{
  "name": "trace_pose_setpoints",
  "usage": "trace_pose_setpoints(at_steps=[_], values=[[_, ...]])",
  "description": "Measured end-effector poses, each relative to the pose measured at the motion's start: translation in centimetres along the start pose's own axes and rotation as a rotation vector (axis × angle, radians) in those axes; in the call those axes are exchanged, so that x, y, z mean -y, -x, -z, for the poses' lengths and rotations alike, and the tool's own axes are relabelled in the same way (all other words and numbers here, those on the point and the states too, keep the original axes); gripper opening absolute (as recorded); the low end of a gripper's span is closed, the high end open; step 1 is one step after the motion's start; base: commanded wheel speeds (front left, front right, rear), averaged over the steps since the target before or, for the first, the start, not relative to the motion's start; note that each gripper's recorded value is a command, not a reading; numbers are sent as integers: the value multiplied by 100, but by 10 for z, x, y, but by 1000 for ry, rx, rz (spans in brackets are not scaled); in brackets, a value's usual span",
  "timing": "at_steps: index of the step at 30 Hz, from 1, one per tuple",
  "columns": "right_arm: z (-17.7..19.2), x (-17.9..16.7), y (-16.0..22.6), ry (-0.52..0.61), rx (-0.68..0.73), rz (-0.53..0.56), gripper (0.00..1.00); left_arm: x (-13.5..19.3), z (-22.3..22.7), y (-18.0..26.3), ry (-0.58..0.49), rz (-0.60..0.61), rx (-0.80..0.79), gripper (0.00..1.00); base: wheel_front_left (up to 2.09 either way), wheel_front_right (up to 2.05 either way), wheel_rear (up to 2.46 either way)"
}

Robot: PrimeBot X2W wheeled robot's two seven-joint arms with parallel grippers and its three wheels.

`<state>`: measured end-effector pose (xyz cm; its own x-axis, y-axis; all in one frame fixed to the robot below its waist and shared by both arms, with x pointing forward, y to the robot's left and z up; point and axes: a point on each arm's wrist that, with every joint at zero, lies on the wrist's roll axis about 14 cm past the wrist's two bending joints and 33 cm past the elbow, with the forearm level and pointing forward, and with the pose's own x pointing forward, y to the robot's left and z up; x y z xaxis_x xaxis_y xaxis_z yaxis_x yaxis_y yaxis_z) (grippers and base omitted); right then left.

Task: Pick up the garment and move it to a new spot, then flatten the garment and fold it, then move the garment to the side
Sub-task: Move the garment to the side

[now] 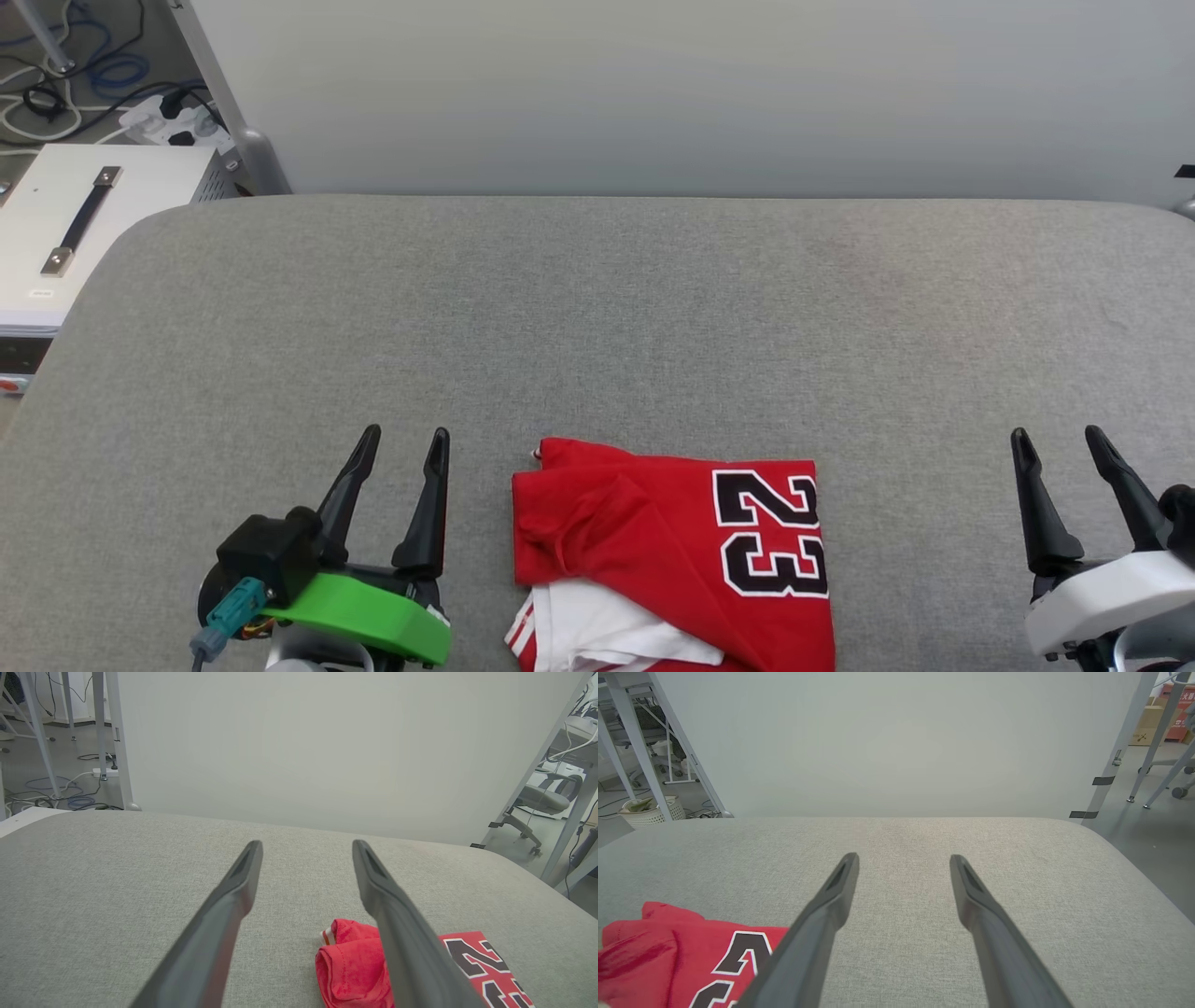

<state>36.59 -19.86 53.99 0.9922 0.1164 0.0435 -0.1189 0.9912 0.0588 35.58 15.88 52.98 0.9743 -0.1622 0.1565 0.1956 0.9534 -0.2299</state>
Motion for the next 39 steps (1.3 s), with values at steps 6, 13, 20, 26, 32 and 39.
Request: trace_pose_setpoints(at_steps=[6,13,20,26,32,39], values=[[32,-21,-3,-13,-242,-88,100,-2,5,1,7,-12,-14,100,0,0,0],[58,-54,-5,-64,-559,-221,100,-7,12,-3,10,-27,-34,100,0,0,0],[95,-80,-2,-86,-849,-293,100,-15,17,-8,6,-47,-49,100,0,0,0],[121,-98,-3,-115,-983,-315,100,-27,17,-10,-6,-82,-53,100,0,0,0],[153,-115,-3,-135,-1099,-344,100,-42,26,-6,-13,-128,-83,100,0,0,0],[175,-132,2,-129,-1179,-397,92,-51,30,-3,-18,-160,-99,100,0,0,0]])
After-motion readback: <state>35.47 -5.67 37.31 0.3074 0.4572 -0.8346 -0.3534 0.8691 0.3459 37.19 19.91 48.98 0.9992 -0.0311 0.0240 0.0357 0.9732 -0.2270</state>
